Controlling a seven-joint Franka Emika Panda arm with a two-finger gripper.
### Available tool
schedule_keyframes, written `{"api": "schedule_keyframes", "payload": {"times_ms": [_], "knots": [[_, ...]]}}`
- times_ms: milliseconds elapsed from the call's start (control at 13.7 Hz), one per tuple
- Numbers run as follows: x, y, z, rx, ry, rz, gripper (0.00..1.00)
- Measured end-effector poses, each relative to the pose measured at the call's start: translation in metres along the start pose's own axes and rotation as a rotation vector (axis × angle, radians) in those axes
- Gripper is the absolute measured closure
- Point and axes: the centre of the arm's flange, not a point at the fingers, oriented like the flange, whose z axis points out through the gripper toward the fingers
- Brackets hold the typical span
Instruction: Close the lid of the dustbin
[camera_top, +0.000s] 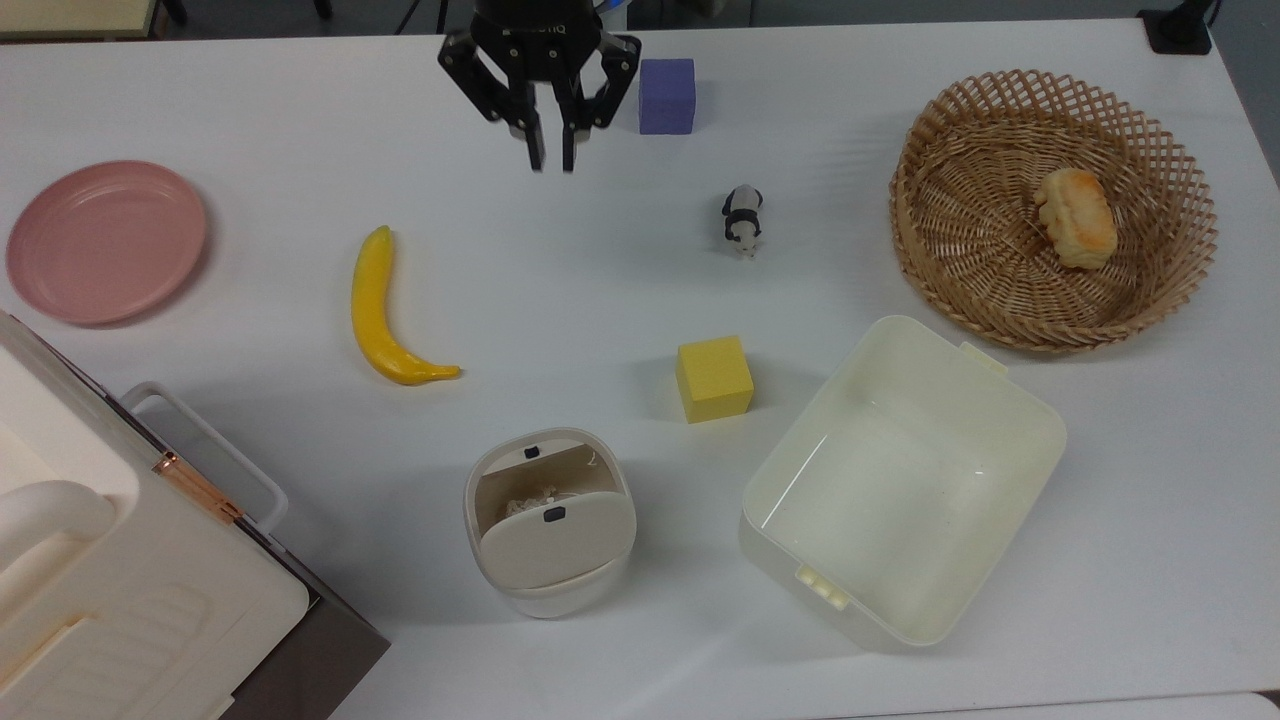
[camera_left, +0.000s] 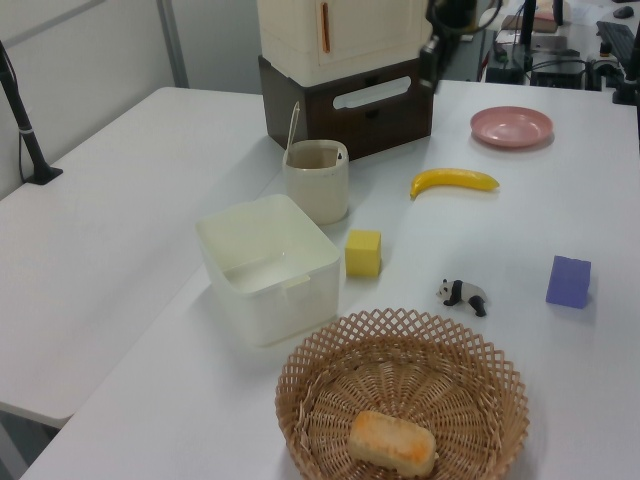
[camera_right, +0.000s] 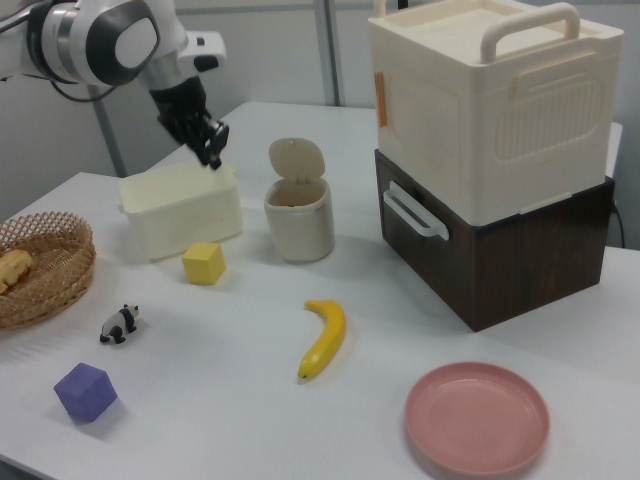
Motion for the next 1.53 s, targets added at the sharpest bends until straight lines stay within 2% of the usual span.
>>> {"api": "schedule_keyframes", "payload": {"times_ms": [219,291,364,437,583,728,801,874,1093,1311,1530], "knots": [[0.028,-0.004,-0.014,0.053,0.239,0.040,0.80],[0.037,-0.006,-0.012,0.062,0.290,0.046,0.80],[0.047,-0.007,-0.009,0.068,0.328,0.048,0.86],[0.063,-0.011,-0.001,0.076,0.373,0.047,0.88],[0.084,-0.022,0.012,0.089,0.438,0.035,0.89],[0.101,-0.034,0.032,0.079,0.520,0.000,0.90],[0.108,-0.037,0.043,0.063,0.562,-0.025,0.95],[0.115,-0.040,0.060,0.040,0.621,-0.059,0.96],[0.128,-0.035,0.088,0.013,0.680,-0.079,0.98],[0.131,-0.034,0.109,-0.015,0.665,-0.088,0.98],[0.127,-0.045,0.132,-0.017,0.636,-0.105,0.98]]}}
